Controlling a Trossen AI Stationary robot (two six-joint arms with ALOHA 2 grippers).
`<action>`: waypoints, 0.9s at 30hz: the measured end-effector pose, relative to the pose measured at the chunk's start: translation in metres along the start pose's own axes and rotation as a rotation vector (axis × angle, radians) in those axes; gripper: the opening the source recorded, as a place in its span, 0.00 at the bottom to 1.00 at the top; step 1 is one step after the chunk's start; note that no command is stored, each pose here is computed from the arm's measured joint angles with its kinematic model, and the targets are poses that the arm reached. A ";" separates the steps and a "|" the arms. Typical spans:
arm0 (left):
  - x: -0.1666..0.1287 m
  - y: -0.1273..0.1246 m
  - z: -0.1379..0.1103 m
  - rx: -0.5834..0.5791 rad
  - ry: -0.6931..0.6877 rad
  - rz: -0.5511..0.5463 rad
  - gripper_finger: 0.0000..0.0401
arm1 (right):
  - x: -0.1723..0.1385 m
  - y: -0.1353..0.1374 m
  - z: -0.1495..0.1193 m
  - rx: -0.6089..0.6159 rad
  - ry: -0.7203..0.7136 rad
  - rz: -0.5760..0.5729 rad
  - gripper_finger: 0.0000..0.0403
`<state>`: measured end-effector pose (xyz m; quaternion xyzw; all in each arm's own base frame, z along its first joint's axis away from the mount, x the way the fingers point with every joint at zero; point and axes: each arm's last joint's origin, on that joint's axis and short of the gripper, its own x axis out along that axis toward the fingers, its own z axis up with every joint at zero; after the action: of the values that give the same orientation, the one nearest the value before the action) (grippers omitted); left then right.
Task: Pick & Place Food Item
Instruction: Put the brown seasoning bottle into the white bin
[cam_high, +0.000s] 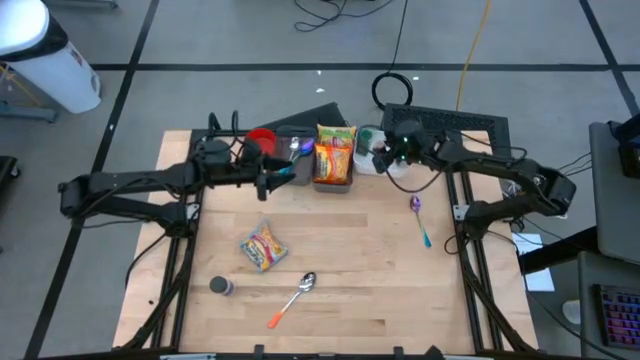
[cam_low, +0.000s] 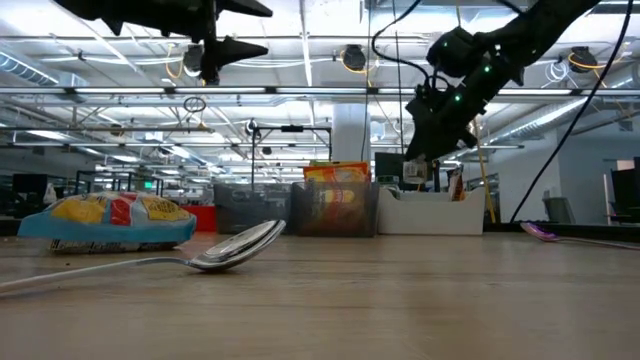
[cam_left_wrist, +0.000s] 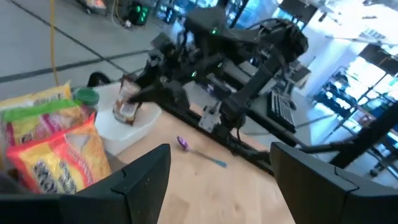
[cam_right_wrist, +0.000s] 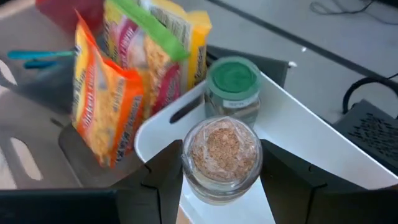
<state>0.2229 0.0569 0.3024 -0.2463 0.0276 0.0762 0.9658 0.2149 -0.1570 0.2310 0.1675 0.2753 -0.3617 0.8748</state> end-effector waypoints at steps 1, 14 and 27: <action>0.002 0.001 0.000 0.001 -0.008 0.002 0.70 | 0.003 -0.003 0.000 -0.005 0.007 0.008 0.42; 0.029 0.013 -0.011 -0.073 -0.003 0.011 0.70 | 0.041 -0.031 -0.008 -0.048 0.067 0.035 0.42; 0.029 0.013 -0.011 -0.102 -0.002 0.012 0.70 | 0.057 -0.046 -0.014 -0.104 0.097 0.010 0.42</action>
<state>0.2497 0.0669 0.2836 -0.2951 0.0240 0.0835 0.9515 0.2096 -0.2120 0.1812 0.1404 0.3350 -0.3338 0.8698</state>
